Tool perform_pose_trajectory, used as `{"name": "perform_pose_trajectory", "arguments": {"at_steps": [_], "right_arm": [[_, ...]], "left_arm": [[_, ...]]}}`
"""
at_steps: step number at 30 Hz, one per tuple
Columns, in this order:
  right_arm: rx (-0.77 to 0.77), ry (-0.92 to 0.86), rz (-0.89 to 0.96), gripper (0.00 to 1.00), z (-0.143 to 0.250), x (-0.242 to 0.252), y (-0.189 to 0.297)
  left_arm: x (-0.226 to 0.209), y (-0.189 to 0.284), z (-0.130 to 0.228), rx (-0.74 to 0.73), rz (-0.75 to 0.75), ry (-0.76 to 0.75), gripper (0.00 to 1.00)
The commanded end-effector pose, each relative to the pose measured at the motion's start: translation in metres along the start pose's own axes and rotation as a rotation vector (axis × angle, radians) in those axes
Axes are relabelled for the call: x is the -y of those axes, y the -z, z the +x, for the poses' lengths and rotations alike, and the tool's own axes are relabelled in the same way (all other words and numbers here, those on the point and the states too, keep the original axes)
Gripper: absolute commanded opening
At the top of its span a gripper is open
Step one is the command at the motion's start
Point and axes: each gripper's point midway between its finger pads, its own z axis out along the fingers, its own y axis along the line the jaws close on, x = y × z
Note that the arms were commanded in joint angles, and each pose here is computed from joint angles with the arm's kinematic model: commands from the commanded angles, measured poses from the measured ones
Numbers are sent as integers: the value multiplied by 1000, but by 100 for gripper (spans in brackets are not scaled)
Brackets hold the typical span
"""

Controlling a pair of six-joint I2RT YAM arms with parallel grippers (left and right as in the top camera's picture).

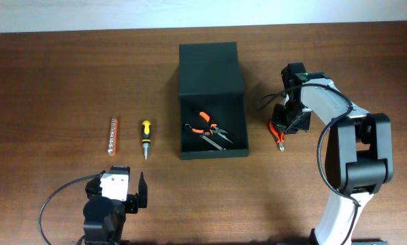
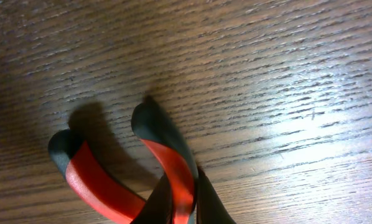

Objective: Pack container

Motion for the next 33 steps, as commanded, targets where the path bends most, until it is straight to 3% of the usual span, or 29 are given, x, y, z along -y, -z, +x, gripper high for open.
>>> {"name": "perform_pose_trajectory", "arguments": {"at_steps": [1, 20, 33], "right_arm": [[2, -7, 29, 4, 2, 4, -1], [121, -5, 36, 4, -39, -5, 66], [313, 152, -32, 4, -67, -33, 181]], "left_arm": [[-2, 4, -8, 20, -11, 9, 99], [-2, 4, -8, 20, -11, 9, 99], [-2, 4, -8, 20, -11, 9, 99]]}}
